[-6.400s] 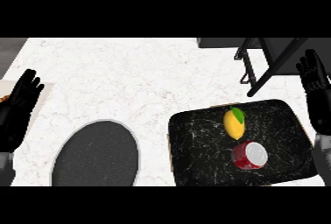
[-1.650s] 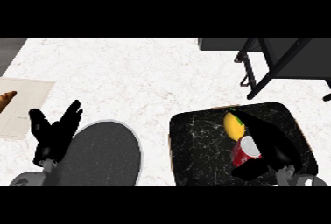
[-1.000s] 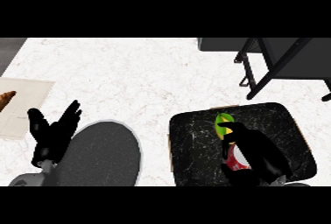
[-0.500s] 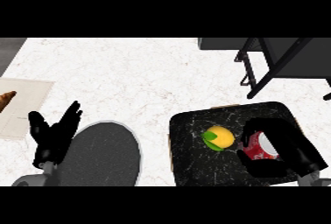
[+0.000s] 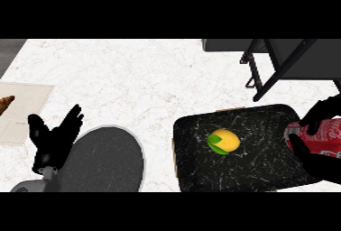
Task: Pick the can from the tray and place it in the tiered shelf
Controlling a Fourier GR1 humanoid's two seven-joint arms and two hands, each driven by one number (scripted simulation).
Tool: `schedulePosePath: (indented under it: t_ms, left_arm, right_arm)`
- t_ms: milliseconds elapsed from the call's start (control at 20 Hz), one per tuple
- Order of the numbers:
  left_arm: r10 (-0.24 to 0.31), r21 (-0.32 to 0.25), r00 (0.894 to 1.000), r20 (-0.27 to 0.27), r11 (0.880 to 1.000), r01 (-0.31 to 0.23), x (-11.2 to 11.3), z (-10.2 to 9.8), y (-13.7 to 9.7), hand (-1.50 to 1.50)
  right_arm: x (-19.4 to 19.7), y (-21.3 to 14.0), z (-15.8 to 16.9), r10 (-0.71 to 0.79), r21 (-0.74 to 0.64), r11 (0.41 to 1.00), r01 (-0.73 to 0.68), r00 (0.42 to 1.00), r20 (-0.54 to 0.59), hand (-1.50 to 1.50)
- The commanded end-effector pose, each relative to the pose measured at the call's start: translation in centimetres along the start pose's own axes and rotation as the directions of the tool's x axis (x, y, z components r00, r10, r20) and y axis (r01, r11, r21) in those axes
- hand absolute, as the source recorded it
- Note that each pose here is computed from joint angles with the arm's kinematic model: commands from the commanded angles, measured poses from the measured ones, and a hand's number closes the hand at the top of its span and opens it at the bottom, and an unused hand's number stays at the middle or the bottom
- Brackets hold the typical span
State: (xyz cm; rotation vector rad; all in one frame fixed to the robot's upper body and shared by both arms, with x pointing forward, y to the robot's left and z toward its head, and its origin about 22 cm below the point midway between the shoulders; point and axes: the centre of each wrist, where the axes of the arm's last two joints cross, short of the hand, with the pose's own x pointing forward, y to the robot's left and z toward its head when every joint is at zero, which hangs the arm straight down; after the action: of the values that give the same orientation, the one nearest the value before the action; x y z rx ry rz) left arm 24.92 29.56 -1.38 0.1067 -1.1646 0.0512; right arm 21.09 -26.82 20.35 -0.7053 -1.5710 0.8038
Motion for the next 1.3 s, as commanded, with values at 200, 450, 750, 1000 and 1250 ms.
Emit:
schedulePosePath:
  t_ms: [200, 450, 750, 1000, 1250]
  left_arm:
    - [0.011, -0.015, 0.999, -0.052, 1.0, -0.011, -1.6, 0.5, 0.5, 0.0]
    - [-0.003, -0.018, 0.999, -0.046, 1.0, 0.002, 0.5, -1.3, 1.1, 0.0]
    - [-0.012, -0.026, 0.999, -0.04, 1.0, 0.011, -0.3, -0.1, 0.2, 0.0]
    - [-0.02, -0.023, 0.998, -0.062, 1.0, 0.019, -3.0, -0.3, -0.5, 0.0]
    - [0.001, -0.044, 0.998, -0.058, 0.999, -0.004, -1.5, -0.3, -1.1, 0.0]
  right_arm:
    - [2.9, -10.3, -0.1, -0.017, -0.196, 0.981, 0.008, 0.999, -0.044, 1.5]
    - [2.7, -13.4, -2.4, -0.067, -0.234, 0.971, 0.044, 0.994, -0.088, 1.5]
    - [4.0, -19.5, -5.8, -0.097, -0.311, 0.949, 0.056, 0.988, -0.119, 1.5]
    - [2.7, -21.6, -7.8, -0.061, -0.312, 0.95, 0.022, 0.991, -0.116, 1.5]
    - [0.8, -21.4, -10.9, -0.026, -0.241, 0.971, -0.01, 0.989, -0.146, 1.5]
